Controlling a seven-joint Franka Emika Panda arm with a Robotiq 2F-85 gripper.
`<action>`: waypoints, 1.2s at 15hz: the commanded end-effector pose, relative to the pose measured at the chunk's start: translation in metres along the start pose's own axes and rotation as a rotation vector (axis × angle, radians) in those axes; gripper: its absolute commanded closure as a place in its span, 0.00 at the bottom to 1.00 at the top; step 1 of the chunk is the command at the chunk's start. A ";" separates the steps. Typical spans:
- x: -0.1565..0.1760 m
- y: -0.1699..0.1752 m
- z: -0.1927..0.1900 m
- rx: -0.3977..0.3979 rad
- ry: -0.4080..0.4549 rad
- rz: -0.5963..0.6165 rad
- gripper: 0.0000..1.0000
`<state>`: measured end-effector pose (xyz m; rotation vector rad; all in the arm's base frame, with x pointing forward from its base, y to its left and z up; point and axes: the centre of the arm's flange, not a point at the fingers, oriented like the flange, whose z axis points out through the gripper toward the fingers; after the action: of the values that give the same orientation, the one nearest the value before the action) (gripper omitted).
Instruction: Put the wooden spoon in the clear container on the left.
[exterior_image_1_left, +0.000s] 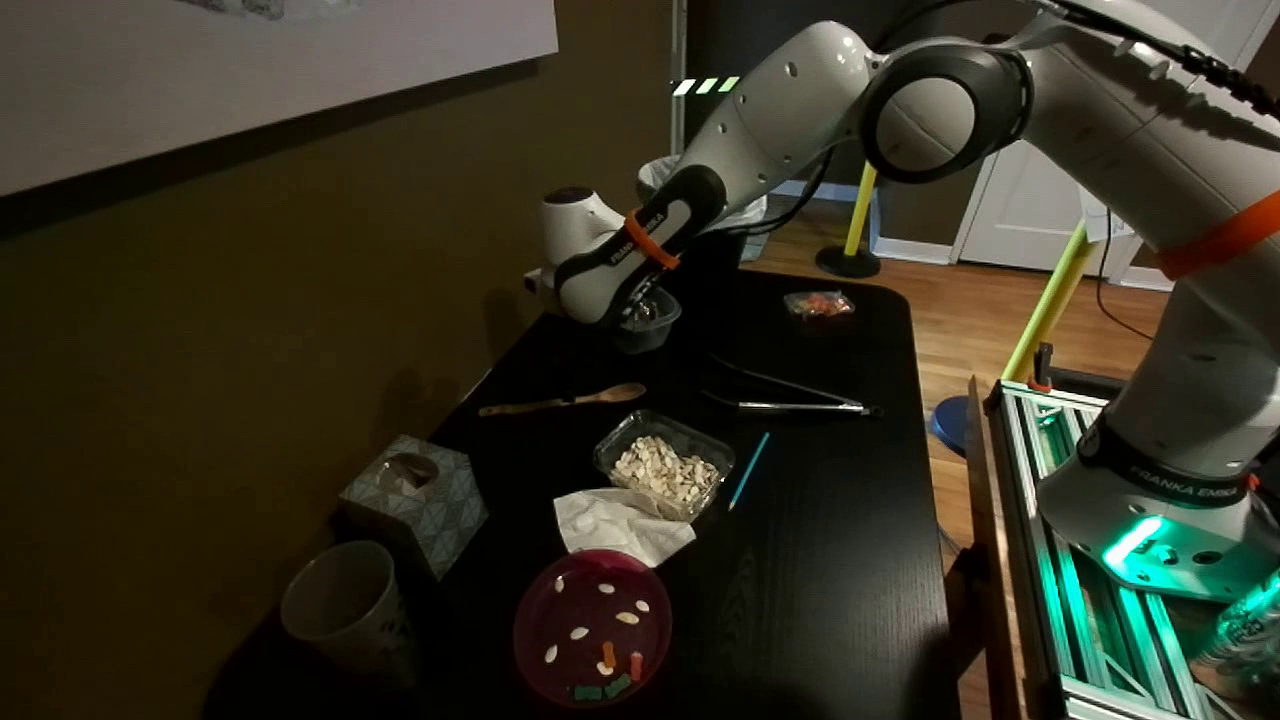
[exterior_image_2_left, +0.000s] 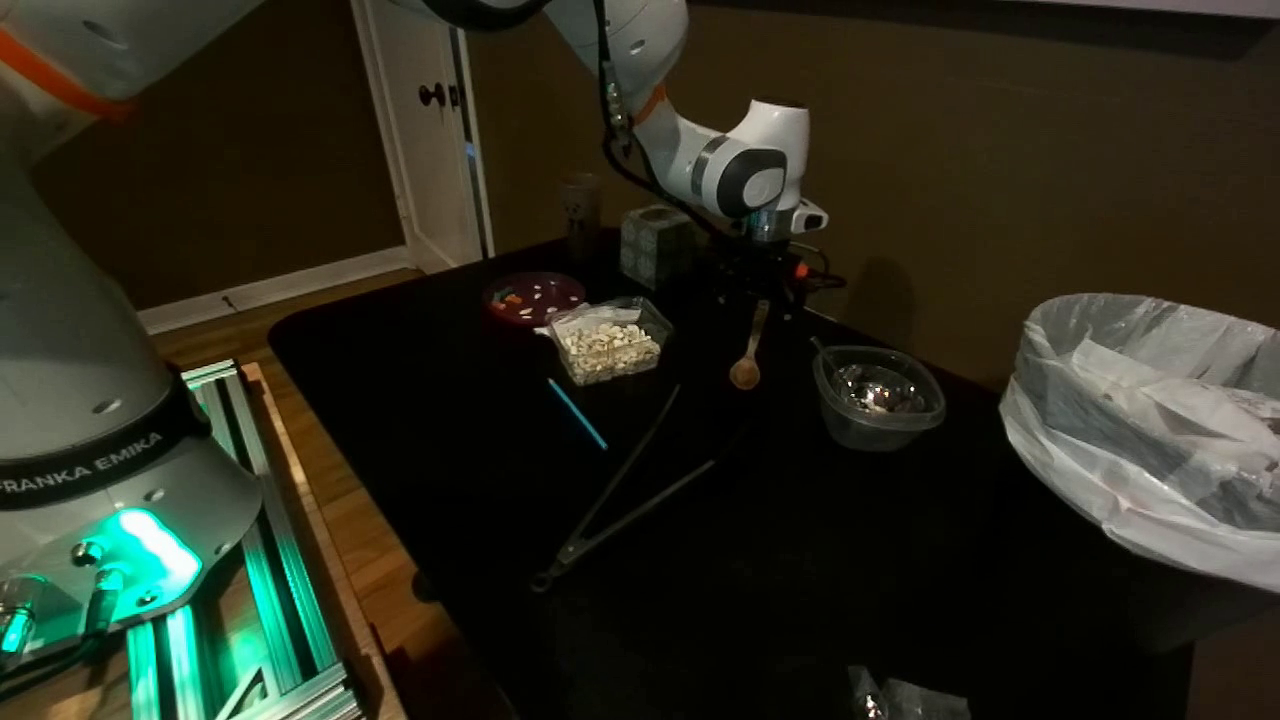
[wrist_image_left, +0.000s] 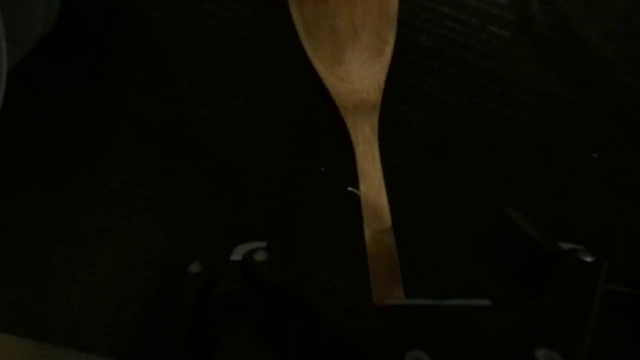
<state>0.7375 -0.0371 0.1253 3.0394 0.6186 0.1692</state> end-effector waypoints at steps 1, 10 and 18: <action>-0.020 -0.008 0.023 -0.114 -0.036 -0.050 0.00; -0.026 -0.020 0.040 -0.137 -0.064 -0.042 0.15; -0.016 0.003 0.033 -0.100 -0.046 0.095 0.77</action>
<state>0.7214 -0.0386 0.0923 2.9271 0.5353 0.1307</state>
